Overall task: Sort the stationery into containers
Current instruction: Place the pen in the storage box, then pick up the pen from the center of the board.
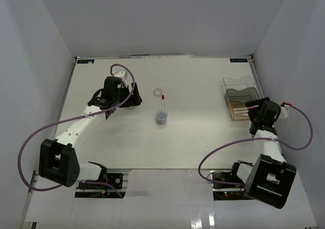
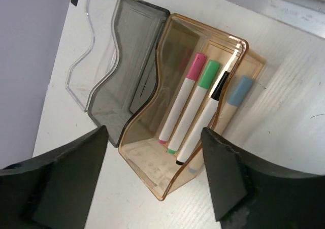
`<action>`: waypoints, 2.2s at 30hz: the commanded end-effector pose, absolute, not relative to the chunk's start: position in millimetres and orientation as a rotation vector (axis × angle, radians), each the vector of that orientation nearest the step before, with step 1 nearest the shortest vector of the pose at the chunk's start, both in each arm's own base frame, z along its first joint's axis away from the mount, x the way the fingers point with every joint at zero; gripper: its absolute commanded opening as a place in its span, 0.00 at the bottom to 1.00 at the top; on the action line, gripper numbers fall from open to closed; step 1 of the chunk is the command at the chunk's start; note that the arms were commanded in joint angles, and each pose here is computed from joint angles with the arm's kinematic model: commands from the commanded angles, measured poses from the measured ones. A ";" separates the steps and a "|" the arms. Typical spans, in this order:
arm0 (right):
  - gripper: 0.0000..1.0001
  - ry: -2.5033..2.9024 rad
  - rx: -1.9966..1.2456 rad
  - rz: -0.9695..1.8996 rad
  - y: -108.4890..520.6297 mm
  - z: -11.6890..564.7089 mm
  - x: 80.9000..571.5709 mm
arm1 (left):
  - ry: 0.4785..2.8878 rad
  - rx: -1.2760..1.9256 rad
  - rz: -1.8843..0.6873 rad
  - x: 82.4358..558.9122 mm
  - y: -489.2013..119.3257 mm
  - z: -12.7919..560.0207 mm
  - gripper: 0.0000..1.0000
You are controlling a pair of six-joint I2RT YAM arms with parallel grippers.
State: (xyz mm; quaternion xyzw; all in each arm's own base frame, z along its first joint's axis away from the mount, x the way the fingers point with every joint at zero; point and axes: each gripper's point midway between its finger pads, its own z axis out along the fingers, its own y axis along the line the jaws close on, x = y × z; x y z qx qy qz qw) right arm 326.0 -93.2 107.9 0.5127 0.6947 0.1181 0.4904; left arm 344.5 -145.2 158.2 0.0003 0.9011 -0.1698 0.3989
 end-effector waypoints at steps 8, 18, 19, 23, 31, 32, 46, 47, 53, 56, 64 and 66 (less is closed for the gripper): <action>0.90 1.751 0.752 0.270 -65.7 201.1 312.7 | 2.331 -0.122 -0.561 350.2 -162.1 154.8 0.98; 0.91 1.853 0.381 0.340 -4.8 215.6 311.1 | 2.428 -0.175 -0.482 367.8 -218.2 142.4 0.96; 0.91 1.854 0.375 0.349 -2.2 212.6 310.1 | 2.463 -0.153 -0.449 368.0 -228.7 129.6 0.95; 0.91 1.877 0.316 0.411 20.2 200.6 305.6 | 2.488 -0.122 -0.284 381.0 -247.7 113.9 0.90; 0.91 1.917 0.227 0.432 42.9 179.2 296.8 | 2.544 -0.058 -0.156 395.7 -282.2 79.2 0.77; 0.91 1.917 0.221 0.436 44.7 178.7 295.9 | 2.533 -0.059 -0.158 400.8 -287.4 82.7 0.77; 0.91 1.934 0.172 0.436 57.1 166.8 289.1 | 2.598 -0.023 0.002 402.5 -295.6 30.1 0.47; 0.91 1.937 0.174 0.434 56.8 166.1 288.8 | 2.597 -0.017 0.003 402.4 -297.1 29.0 0.44; 0.90 1.930 0.175 0.447 58.8 169.2 288.0 | 2.629 0.036 0.018 396.8 -304.5 10.0 0.29; 0.91 1.929 0.175 0.450 59.1 169.7 287.5 | 2.617 0.042 0.007 398.5 -306.8 13.9 0.15; 0.91 1.910 0.112 0.539 75.4 181.6 284.9 | 2.429 0.237 -0.202 410.1 -351.0 90.4 0.07; 0.92 1.891 0.074 0.606 86.2 188.7 283.0 | 2.359 0.340 -0.293 408.5 -369.4 113.5 0.07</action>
